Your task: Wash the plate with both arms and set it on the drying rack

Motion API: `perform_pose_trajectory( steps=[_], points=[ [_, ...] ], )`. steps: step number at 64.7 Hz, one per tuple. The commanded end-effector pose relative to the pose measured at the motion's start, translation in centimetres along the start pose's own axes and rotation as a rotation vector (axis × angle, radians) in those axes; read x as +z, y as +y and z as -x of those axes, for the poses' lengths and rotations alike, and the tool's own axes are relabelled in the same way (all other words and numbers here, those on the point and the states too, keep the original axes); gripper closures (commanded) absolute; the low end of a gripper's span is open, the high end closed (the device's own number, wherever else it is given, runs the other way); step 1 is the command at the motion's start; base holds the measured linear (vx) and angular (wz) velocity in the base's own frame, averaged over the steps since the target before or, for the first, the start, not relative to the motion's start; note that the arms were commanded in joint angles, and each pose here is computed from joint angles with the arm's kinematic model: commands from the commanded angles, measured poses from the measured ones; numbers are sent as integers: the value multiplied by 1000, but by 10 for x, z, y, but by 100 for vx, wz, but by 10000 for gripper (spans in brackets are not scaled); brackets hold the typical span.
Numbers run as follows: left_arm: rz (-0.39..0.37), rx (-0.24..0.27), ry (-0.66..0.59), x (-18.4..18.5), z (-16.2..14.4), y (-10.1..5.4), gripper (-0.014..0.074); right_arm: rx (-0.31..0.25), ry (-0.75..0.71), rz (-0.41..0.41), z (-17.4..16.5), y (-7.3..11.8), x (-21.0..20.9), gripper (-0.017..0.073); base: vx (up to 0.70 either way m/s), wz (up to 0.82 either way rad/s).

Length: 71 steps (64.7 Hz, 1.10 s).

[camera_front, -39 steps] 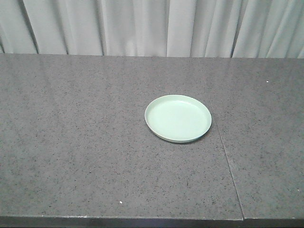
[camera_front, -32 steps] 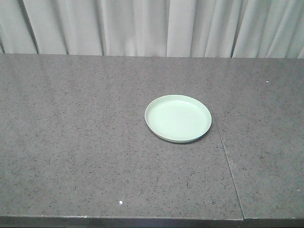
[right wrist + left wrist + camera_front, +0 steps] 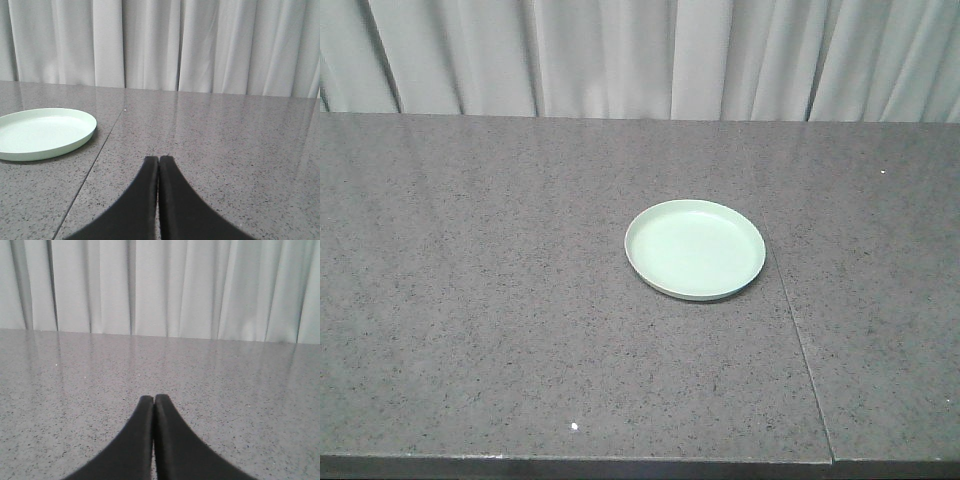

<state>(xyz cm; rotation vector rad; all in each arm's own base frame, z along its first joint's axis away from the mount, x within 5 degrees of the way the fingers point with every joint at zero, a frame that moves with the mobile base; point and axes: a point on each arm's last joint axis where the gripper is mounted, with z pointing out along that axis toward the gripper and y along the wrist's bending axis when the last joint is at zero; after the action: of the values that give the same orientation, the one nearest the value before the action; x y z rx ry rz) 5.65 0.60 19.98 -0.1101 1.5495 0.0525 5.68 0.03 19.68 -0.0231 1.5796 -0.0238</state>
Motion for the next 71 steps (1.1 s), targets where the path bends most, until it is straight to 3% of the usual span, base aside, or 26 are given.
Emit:
perform_pose_trajectory(
  steps=[1, 23, 42, 48, 52, 58, 71],
  points=[
    [-7, -12, -116, -3, 17, -1, 600, -7, -81, -16, 7, -1, -1, 564, 0, 0],
    [-13, -13, -116, -3, 17, -1, 600, -7, -81, -16, 7, -1, -1, 564, 0, 0],
    [-86, -18, -113, -3, 16, -5, 600, 17, -132, -21, 12, -2, -1, 562, 0, 0],
    [-86, -18, -113, -3, 16, -5, 600, 34, -165, -18, 30, -2, -4, 561, 0, 0],
    [-86, -18, -113, -3, 16, -5, 600, 16, -151, -12, 47, -2, -6, 561, 0, 0],
    [-86, -18, -113, -3, 16, -5, 600, -24, -101, -2, 77, -2, -6, 561, 0, 0],
    [-86, -18, -113, -3, 16, -5, 600, -28, 25, 24, 132, -2, 5, 561, 0, 0]
  ],
)
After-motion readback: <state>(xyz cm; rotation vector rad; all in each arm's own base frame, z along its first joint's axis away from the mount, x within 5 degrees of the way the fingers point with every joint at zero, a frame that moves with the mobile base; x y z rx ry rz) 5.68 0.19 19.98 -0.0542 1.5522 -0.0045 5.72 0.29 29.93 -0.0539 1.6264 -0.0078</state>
